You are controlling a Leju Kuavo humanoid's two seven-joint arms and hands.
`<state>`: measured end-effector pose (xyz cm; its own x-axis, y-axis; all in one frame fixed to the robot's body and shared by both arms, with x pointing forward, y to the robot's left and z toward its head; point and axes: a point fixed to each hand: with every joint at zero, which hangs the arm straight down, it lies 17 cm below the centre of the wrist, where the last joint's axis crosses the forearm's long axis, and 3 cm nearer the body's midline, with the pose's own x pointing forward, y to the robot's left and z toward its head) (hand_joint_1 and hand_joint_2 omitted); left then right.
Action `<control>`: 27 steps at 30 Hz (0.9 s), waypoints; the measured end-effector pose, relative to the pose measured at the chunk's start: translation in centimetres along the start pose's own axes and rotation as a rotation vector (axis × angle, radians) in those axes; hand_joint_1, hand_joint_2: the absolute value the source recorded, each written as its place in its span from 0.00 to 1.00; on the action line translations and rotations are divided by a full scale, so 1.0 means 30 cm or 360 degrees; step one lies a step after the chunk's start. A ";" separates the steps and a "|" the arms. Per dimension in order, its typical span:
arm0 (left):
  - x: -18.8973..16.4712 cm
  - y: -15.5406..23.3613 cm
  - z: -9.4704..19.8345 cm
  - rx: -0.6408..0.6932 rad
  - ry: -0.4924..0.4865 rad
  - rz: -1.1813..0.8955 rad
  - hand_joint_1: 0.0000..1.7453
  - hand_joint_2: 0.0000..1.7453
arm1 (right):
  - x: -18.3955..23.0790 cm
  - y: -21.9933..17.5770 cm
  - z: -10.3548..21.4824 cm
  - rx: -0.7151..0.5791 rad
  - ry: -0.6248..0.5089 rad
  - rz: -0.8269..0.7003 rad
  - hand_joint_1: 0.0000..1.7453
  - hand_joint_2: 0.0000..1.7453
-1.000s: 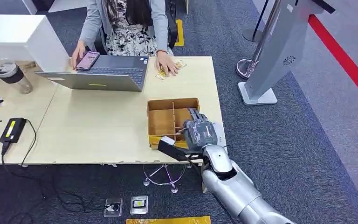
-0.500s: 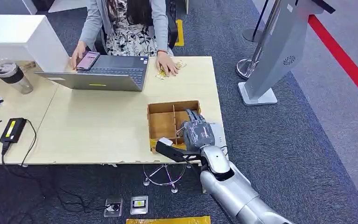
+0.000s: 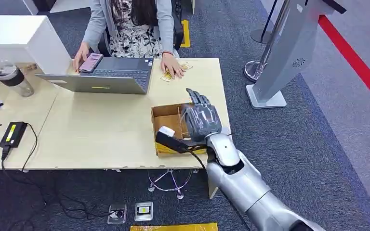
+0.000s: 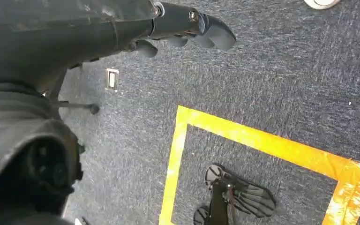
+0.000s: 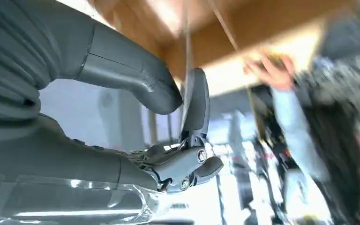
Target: Pass the card to the sensor for recognition and then transmit it.
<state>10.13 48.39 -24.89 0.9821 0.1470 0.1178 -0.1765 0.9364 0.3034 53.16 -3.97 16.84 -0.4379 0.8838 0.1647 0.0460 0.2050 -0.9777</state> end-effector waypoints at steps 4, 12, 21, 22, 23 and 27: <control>0.004 -0.003 0.000 -0.0008 -0.0016 -0.0018 0.00 0.00 | 0.061 -0.146 -0.047 -0.0141 -0.0104 -0.0002 1.00 1.00; 0.005 -0.011 0.001 -0.0022 -0.0035 -0.0082 0.00 0.00 | 0.180 -0.332 -0.137 -0.0304 -0.0269 -0.0077 1.00 1.00; 0.007 -0.012 0.001 -0.0025 -0.0055 -0.0129 0.00 0.00 | 0.289 -0.403 -0.237 -0.0283 -0.0339 -0.0131 1.00 1.00; 0.007 -0.013 0.001 -0.0025 -0.0057 -0.0137 0.00 0.00 | 0.299 -0.405 -0.245 -0.0270 -0.0340 -0.0127 1.00 1.00; 0.007 -0.013 0.001 -0.0025 -0.0058 -0.0142 0.00 0.00 | 0.304 -0.405 -0.254 -0.0256 -0.0334 -0.0122 1.00 1.00; 0.009 -0.020 0.003 -0.0045 -0.0071 -0.0165 0.00 0.00 | 0.304 -0.395 -0.276 -0.0205 -0.0304 -0.0095 1.00 1.00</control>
<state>10.50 47.84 -24.96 0.9910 0.0348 0.1295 -0.0714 0.9545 0.2895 56.05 5.15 31.01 -0.6048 0.7752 0.1822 0.1235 0.3173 -0.9402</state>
